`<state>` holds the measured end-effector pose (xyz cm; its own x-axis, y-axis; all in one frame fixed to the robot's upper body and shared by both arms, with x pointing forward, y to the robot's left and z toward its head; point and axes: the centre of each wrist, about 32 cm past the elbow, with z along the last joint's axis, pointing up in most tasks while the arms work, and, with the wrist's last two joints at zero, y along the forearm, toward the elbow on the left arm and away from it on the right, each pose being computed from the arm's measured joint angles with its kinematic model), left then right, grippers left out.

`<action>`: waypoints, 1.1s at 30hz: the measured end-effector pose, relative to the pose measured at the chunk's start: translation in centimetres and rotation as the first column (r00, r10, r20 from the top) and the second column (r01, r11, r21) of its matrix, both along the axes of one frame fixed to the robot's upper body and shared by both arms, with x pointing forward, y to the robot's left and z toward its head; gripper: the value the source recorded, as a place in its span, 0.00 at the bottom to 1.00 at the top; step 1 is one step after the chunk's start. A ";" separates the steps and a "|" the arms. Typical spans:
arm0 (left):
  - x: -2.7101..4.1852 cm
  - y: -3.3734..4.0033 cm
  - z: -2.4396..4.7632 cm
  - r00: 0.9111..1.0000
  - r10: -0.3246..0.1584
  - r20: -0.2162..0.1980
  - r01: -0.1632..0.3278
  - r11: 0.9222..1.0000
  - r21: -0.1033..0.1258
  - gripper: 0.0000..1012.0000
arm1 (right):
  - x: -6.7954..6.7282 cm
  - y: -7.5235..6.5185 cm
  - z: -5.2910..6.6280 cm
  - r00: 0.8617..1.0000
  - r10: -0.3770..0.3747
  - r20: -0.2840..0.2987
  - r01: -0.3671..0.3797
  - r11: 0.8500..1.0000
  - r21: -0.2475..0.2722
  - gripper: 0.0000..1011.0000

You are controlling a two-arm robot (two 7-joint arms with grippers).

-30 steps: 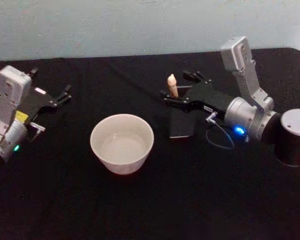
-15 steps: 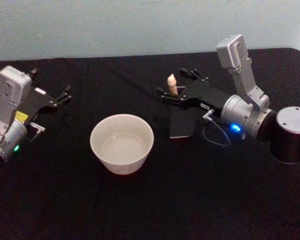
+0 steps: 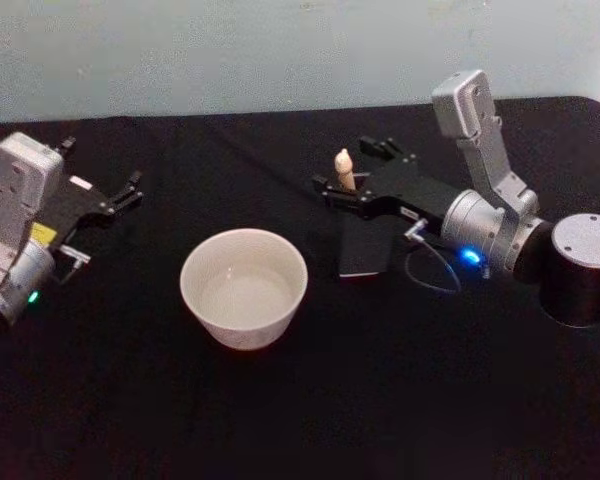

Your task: Pick up the stirring spoon with one hand, stir inside the cup, then place it back in its original position.

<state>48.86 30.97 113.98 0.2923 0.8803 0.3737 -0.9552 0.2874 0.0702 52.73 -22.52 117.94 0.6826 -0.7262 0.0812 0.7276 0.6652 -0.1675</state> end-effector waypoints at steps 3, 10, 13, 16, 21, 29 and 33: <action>0.00 0.00 0.00 1.000 0.000 0.000 0.000 1.000 0.000 0.99 | 0.0 0.0 0.0 1.000 0.000 0.000 0.000 1.000 0.001 0.95; 0.00 0.00 0.00 1.000 0.000 0.000 0.000 1.000 0.000 0.99 | 0.0 0.0 0.0 1.000 0.000 0.000 0.000 1.000 0.001 0.81; 0.00 0.00 0.00 1.000 0.000 0.000 0.000 1.000 0.000 0.99 | 0.0 0.0 0.0 1.000 0.000 0.000 0.000 1.000 0.001 0.68; 0.00 0.00 0.00 1.000 0.000 0.000 0.000 1.000 0.000 0.99 | 0.0 0.0 0.0 1.000 0.000 0.000 0.000 1.000 0.002 0.60; 0.00 0.00 0.00 1.000 0.000 0.000 0.000 1.000 0.000 0.99 | 0.0 0.0 0.0 1.000 0.000 -0.001 0.000 1.000 0.002 0.44; 0.00 0.00 0.00 1.000 0.000 0.000 0.000 1.000 0.000 0.99 | 0.0 0.0 0.0 1.000 0.000 -0.001 0.000 1.000 0.003 0.19; 0.00 0.00 0.00 1.000 0.000 0.000 0.000 1.000 0.000 0.99 | 0.0 0.0 0.0 1.000 0.000 -0.001 0.000 1.000 0.003 0.16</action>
